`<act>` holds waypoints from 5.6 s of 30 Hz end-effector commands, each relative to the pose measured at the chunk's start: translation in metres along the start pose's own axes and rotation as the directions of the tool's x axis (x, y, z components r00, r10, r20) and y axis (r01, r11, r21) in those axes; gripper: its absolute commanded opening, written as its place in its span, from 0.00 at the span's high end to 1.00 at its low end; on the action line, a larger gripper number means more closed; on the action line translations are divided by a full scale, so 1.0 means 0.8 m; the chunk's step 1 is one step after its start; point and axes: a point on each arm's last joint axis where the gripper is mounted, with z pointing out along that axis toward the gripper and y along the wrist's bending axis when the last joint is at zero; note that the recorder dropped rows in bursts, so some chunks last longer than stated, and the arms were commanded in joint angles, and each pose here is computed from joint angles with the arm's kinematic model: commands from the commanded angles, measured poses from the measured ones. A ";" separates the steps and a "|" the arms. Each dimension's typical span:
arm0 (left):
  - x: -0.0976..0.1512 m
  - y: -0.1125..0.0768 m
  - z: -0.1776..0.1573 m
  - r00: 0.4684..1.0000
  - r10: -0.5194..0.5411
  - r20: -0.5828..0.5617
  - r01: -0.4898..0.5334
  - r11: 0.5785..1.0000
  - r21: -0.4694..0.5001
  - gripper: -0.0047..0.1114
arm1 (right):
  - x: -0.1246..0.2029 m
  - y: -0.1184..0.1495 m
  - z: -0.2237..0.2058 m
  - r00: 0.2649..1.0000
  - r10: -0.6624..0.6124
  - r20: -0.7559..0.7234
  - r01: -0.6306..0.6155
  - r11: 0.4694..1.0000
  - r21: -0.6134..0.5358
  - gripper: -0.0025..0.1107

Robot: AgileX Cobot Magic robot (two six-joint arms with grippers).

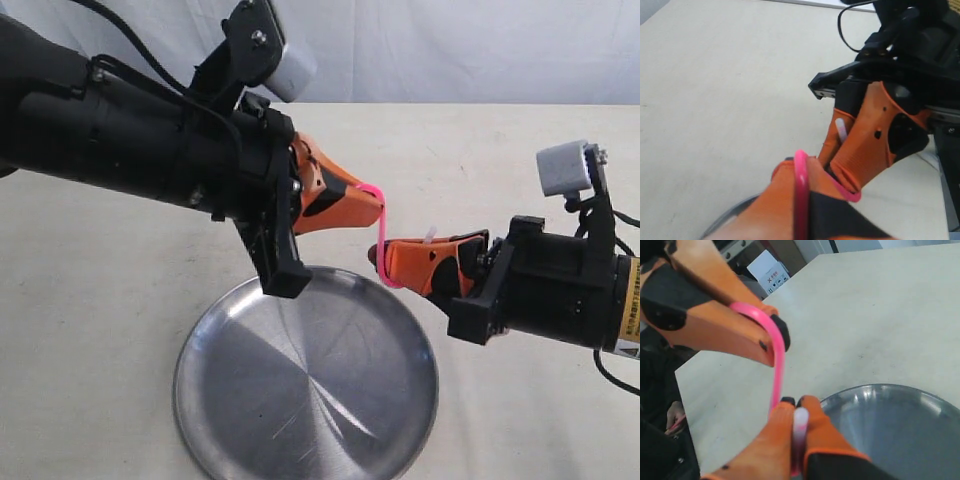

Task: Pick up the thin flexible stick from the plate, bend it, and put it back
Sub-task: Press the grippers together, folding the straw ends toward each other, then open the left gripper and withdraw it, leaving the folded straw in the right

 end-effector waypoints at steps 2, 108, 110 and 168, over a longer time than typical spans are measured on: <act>0.000 0.004 -0.001 0.998 -0.067 -0.009 0.067 0.997 -0.047 0.96 | 0.002 0.016 0.000 0.996 -0.092 -0.006 0.091 0.987 -0.131 0.99; 0.020 0.021 0.018 0.621 -0.784 0.015 0.779 0.614 -0.128 0.96 | 0.038 0.063 0.035 0.140 -0.990 -0.021 0.890 0.135 -0.435 0.99; 0.023 0.020 0.021 0.609 -0.793 -0.008 0.787 0.605 -0.119 0.96 | 0.041 0.066 0.036 0.117 -0.993 -0.022 0.889 0.114 -0.443 0.99; 0.139 0.149 -0.100 0.494 -0.869 -0.003 0.743 0.424 -0.518 0.96 | 0.037 0.062 0.047 0.903 -0.144 -0.406 0.260 0.934 0.246 0.99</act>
